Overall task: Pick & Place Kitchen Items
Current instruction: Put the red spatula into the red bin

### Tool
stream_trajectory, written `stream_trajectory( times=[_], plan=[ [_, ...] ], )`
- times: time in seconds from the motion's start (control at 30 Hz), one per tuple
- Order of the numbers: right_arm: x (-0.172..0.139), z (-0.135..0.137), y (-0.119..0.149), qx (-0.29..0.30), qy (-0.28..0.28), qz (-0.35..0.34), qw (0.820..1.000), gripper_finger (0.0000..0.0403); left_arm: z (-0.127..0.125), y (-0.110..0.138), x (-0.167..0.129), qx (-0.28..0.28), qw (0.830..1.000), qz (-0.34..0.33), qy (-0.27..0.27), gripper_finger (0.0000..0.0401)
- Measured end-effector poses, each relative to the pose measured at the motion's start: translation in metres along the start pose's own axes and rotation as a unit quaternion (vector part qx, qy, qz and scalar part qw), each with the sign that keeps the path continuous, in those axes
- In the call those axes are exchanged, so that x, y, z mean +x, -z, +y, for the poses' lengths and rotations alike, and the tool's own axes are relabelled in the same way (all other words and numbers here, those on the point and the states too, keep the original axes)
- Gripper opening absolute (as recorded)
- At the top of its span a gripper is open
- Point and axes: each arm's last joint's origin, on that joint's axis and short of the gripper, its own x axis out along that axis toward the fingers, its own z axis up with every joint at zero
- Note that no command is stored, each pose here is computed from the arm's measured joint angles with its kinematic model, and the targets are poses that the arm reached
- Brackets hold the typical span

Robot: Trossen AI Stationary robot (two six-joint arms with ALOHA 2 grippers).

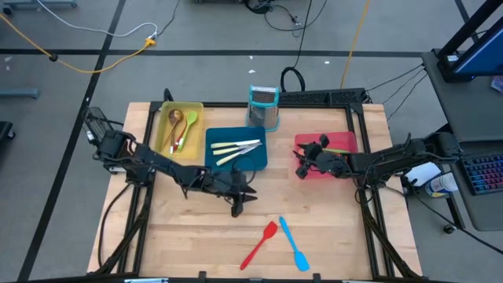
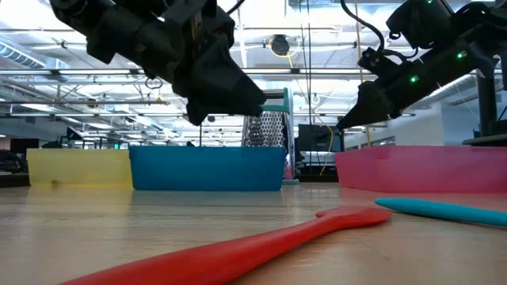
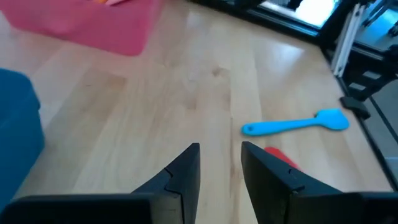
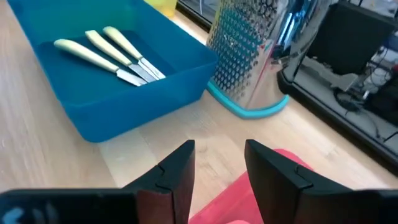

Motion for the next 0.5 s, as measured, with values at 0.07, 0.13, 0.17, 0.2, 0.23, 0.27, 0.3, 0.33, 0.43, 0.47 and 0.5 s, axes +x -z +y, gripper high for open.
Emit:
stream_trajectory(
  times=[0.07,0.13,0.17,0.2,0.23,0.27,0.3,0.33,0.43,0.47,0.5],
  plan=[
    [-0.0003,0.0008,-0.0019,-0.008,-0.002,-0.009,1.000,0.0131,-0.0034,0.0004,-0.0003,0.002,1.000,-0.004,0.003,0.0120],
    [-0.0004,0.0014,-0.0047,-0.011,-0.007,-0.021,1.000,0.0131,-0.0054,0.0014,-0.0005,0.000,1.000,-0.003,0.005,0.0120],
    [-0.0005,0.0017,-0.0057,-0.011,-0.010,-0.025,1.000,0.0131,-0.0063,0.0018,-0.0006,0.000,1.000,-0.002,0.006,0.0120],
    [-0.0006,0.0022,-0.0065,-0.014,-0.016,-0.028,0.999,0.0131,-0.0069,0.0021,-0.0007,0.001,1.000,-0.002,0.006,0.0120],
    [-0.0006,0.0025,-0.0073,-0.018,-0.019,-0.031,0.999,0.0131,-0.0076,0.0024,-0.0008,0.001,1.000,-0.003,0.006,0.0120],
    [-0.0008,0.0028,-0.0078,-0.021,-0.021,-0.033,0.999,0.0130,-0.0087,0.0027,-0.0009,0.002,1.000,-0.003,0.005,0.0120],
    [-0.0009,0.0030,-0.0079,-0.024,-0.023,-0.034,0.999,0.0130,-0.0091,0.0030,-0.0010,-0.001,1.000,-0.003,0.006,0.0120],
    [-0.0010,0.0032,-0.0078,-0.025,-0.024,-0.034,0.999,0.0130,-0.0100,0.0034,-0.0011,-0.005,1.000,-0.002,0.007,0.0120],
    [-0.0015,0.0038,-0.0072,-0.028,-0.023,-0.032,0.999,0.0130,-0.0111,0.0039,-0.0012,-0.021,1.000,-0.003,0.006,0.0120],
    [-0.0017,0.0041,-0.0070,-0.028,-0.023,-0.032,0.999,0.0130,-0.0114,0.0039,-0.0012,-0.023,1.000,-0.003,0.006,0.0120],
    [-0.0018,0.0043,-0.0068,-0.029,-0.024,-0.031,0.999,0.0130,-0.0114,0.0039,-0.0012,-0.023,1.000,-0.003,0.006,0.0120]
  ],
)
